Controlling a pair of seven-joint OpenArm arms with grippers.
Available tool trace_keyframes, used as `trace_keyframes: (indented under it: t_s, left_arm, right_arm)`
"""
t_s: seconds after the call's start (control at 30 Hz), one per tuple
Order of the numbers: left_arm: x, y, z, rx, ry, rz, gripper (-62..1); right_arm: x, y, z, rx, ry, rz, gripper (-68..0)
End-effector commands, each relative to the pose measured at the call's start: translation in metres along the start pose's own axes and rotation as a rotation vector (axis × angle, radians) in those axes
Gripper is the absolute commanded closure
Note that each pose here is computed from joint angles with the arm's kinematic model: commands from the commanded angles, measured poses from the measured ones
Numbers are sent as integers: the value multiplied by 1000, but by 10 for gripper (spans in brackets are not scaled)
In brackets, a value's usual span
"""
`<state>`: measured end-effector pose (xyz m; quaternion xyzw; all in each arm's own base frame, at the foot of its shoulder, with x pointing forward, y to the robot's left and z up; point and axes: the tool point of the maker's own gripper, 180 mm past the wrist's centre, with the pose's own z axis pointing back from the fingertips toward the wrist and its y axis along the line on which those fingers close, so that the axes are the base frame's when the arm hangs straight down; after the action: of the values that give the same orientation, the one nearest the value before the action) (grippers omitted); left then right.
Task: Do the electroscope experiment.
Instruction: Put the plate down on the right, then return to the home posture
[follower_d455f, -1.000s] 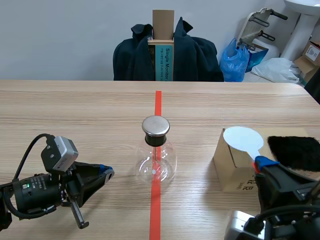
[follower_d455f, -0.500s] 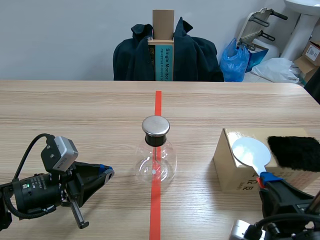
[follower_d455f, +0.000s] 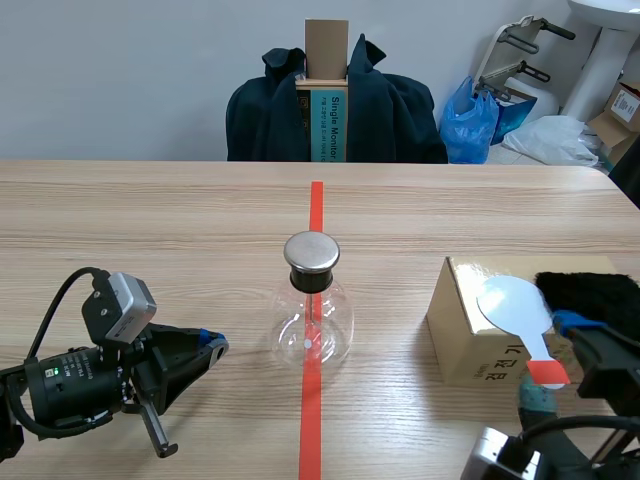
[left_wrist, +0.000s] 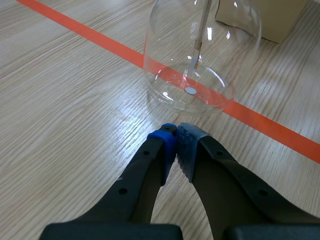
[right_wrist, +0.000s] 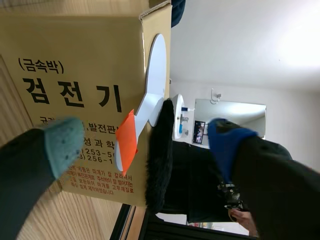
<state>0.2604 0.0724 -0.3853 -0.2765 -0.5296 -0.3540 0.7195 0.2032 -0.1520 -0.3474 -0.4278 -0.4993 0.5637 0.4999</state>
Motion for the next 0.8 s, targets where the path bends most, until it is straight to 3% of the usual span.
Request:
trace_keyframes:
  t_s: [0.0,0.03,0.1,0.27,0.3,0.43,0.53,0.63,0.77]
  left_arm:
    - [11,2,-2,3,-38,-3,-32]
    - [11,2,-2,3,-37,-3,-55]
    - [10,3,0,3,-32,-5,-171]
    - [6,-4,13,-11,-15,-9,-583]
    - [6,-8,18,-18,-14,-10,-623]
    - [13,-29,40,-49,-34,-6,-623]
    - [24,-42,57,-59,-61,-13,-623]
    - [36,-52,71,-57,-82,-16,-623]
    - [53,-67,84,-63,-104,-26,-623]
  right_arm:
    - [-3,-24,-6,-96,-2,11,-656]
    - [-3,-24,-6,-96,-3,11,-679]
    - [-3,-23,-6,-96,-2,10,-679]
    - [-4,-17,-4,-60,5,1,-679]
    - [-5,-14,-1,-49,10,-6,-679]
    - [-21,-5,16,-1,102,-75,-679]
    - [-17,-11,29,25,69,-108,-679]
    - [-21,-26,42,28,98,-268,-679]
    - [-24,-37,54,84,77,-412,-679]
